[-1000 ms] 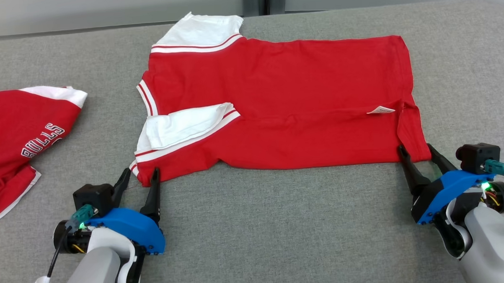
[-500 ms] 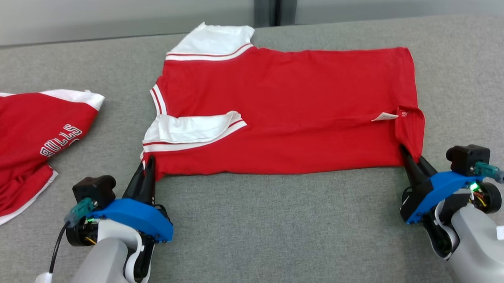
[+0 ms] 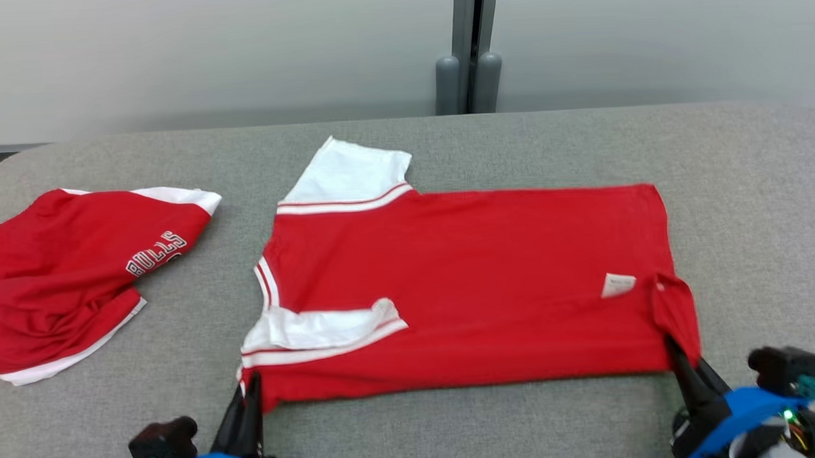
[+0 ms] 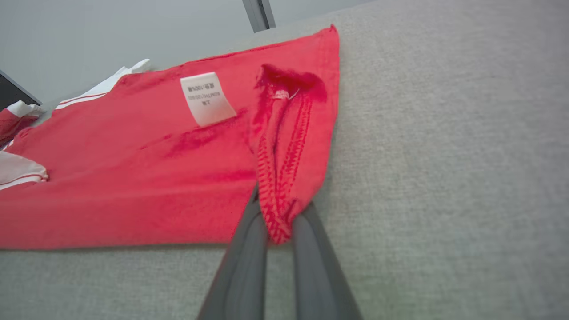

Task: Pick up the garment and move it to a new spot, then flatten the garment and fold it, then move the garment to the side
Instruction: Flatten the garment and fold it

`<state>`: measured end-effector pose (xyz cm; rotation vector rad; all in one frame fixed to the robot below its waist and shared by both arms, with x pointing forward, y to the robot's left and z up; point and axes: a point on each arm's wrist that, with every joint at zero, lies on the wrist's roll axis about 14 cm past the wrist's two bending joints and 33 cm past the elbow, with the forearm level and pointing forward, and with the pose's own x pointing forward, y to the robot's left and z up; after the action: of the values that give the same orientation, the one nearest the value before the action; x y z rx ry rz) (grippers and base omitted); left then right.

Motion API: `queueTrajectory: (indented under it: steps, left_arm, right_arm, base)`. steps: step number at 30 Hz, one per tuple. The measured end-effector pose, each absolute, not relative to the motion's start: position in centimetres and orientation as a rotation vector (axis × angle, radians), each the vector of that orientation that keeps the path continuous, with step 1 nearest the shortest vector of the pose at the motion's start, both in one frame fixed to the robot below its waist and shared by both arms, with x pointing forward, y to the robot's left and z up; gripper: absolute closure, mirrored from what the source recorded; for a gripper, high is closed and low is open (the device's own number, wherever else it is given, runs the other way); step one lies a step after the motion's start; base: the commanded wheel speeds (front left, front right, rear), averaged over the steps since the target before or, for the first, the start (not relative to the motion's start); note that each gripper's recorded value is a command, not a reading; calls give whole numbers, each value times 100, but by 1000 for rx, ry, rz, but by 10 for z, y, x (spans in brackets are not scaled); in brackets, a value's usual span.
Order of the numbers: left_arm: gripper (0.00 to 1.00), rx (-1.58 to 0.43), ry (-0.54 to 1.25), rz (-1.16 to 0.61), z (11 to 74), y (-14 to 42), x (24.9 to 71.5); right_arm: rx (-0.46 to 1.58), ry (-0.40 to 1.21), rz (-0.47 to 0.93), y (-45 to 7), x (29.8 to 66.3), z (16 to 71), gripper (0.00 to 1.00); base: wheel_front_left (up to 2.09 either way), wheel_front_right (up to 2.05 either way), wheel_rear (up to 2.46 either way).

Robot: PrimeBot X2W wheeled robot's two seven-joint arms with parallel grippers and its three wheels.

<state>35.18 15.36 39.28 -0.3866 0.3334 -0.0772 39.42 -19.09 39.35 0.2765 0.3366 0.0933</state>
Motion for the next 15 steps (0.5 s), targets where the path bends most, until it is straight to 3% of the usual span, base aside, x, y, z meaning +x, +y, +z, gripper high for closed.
queueTrajectory:
  steps: [12,13,14,15]
  left_arm:
    - [100,-425,397,-68,385,142,317]
    - [92,-426,407,-68,384,141,316]
    - [12,-422,415,-67,382,141,315]
    - [0,-412,420,-69,381,141,314]
  right_arm:
    - [297,399,39,-211,349,384,100]
    - [303,403,37,-210,348,384,77]
    - [304,406,35,-210,347,384,18]
    - [304,409,36,-208,346,384,0]
  base:
    - [0,0,0]
    - [0,0,0]
    - [0,0,0]
    - [0,0,0]
